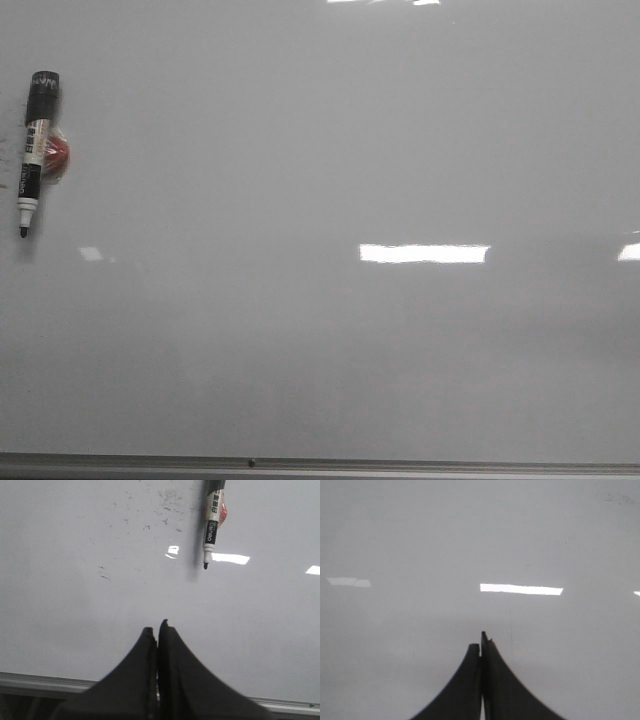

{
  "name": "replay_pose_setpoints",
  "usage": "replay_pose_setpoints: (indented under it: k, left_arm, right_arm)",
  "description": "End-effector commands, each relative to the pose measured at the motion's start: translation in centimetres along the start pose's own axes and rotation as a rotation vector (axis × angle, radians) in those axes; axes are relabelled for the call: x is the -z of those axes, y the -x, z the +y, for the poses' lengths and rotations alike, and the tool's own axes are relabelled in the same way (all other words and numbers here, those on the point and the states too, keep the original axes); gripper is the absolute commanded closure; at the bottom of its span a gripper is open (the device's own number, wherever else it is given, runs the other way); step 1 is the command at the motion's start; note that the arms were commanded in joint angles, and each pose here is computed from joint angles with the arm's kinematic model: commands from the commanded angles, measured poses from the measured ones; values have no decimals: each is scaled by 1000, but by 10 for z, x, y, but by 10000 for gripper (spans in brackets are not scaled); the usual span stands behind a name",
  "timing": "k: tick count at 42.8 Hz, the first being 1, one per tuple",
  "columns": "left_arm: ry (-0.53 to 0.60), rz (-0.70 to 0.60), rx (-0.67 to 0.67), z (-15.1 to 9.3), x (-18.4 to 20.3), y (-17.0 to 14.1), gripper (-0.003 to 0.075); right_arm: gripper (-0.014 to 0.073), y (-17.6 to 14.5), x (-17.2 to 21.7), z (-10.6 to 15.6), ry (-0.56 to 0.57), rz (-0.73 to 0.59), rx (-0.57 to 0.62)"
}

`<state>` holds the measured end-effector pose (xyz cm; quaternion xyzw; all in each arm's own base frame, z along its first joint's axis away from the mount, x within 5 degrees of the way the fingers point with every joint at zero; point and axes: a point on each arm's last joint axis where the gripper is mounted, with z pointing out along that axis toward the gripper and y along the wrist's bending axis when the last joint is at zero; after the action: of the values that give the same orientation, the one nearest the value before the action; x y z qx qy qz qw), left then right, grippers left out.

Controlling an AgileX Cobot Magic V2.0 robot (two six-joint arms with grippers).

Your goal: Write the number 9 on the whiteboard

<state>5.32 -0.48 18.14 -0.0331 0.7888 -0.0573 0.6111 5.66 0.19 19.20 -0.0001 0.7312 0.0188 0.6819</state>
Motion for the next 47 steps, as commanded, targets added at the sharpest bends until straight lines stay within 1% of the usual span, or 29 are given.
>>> replay_pose_setpoints:
  k: [1, 39, 47]
  left_arm:
    - [-3, -59, 21, 0, 1, 4, 739]
    - [-3, -59, 21, 0, 1, 4, 739]
    - [8, -142, -14, 1, 2, 11, 739]
  right_arm:
    - [701, 10, 2, -1, -10, -110, 7]
    - [701, 10, 2, -1, -10, -110, 7]
    - [701, 10, 2, -1, -10, -110, 7]
